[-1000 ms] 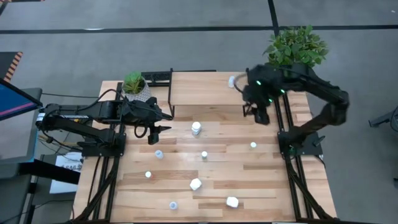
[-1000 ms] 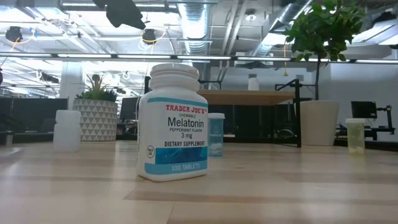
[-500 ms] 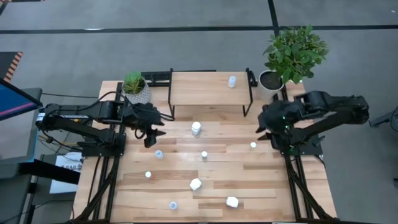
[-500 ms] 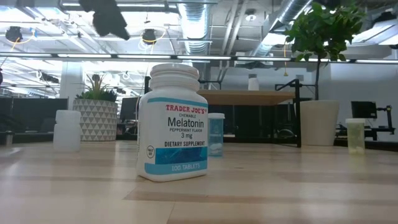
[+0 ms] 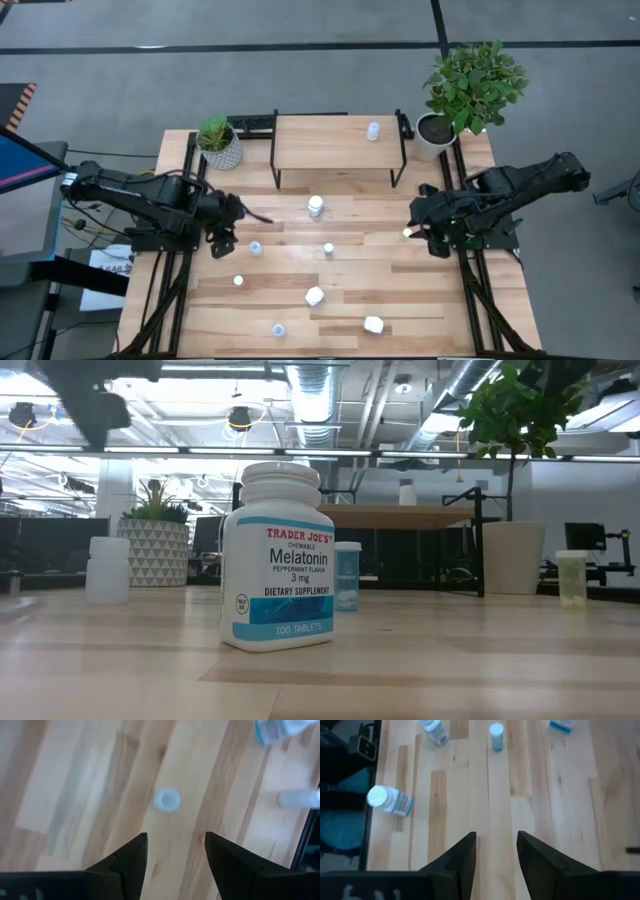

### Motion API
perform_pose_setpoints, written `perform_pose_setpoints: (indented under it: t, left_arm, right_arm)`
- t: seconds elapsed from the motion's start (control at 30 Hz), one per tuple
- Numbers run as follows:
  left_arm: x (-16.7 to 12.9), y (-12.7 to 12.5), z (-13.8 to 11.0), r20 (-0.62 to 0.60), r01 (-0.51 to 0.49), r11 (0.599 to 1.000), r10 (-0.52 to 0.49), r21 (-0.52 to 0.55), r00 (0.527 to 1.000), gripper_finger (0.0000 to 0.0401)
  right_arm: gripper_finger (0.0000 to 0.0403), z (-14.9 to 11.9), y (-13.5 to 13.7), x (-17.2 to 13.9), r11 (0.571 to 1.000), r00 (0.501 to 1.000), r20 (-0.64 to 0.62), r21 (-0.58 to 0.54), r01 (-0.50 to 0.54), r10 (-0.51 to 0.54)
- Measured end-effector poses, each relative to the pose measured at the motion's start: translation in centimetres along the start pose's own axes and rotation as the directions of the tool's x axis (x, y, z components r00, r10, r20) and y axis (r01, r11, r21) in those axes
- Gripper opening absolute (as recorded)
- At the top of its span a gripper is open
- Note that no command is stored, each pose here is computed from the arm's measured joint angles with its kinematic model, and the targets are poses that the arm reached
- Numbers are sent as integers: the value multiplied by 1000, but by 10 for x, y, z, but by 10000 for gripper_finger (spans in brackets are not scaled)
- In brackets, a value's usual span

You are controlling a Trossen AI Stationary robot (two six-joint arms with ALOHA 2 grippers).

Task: Pick and place medicine bottles onto shelf by color
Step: Put the top white pill bottle on the shelf

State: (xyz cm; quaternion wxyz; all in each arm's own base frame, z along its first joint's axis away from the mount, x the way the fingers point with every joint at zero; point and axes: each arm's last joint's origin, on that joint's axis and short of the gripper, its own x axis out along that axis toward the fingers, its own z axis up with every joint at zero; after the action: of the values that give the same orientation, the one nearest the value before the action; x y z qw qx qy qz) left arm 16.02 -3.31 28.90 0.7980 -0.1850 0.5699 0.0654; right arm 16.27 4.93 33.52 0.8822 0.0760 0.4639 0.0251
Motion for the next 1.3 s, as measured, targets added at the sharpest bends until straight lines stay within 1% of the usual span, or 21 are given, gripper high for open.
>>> perform_pose_setpoints:
  t: [0.13, 0.23, 0.37, 0.53, 0.6, 0.77, 0.83, 1.03, 1.3]
  left_arm:
    - [12, -4, -11, -54, -11, 1000, 11, 16, 998, 185]
    - [21, -6, -18, -74, -23, 999, 25, 37, 997, 185]
    - [33, -6, -25, -90, -43, 999, 45, 26, 995, 185]
    - [51, -7, -30, -69, -20, 999, 22, 42, 997, 185]
    - [59, -8, -30, -33, 10, 1000, -9, 30, 999, 185]
    - [74, -5, -32, -6, 31, 999, -31, 25, 1000, 185]
    - [78, -2, -35, -12, 4, 1000, -4, 25, 1000, 185]
    - [87, 1, -34, 42, -98, 995, 97, 34, 994, 185]
    - [114, -4, -29, -29, -166, 980, 170, 113, 985, 185]
  right_arm:
    - [162, 7, 3, 7, 999, 999, 34, -30, 27, -26]
    - [162, 10, 5, 12, 999, 999, 37, -41, 31, -29]
    - [160, 12, 6, 18, 998, 999, 14, -52, 39, -38]
    - [158, 14, 7, 23, 998, 999, 10, -53, 41, -40]
    - [158, 15, 7, 23, 998, 999, 14, -54, 39, -38]
    - [160, 16, 8, 28, 998, 999, 3, -56, 43, -43]
    - [159, 17, 9, 30, 997, 999, -3, -56, 45, -45]
    - [156, 17, 9, 33, 997, 998, -19, -58, 50, -52]
    - [155, 17, 9, 33, 997, 999, -15, -57, 49, -50]
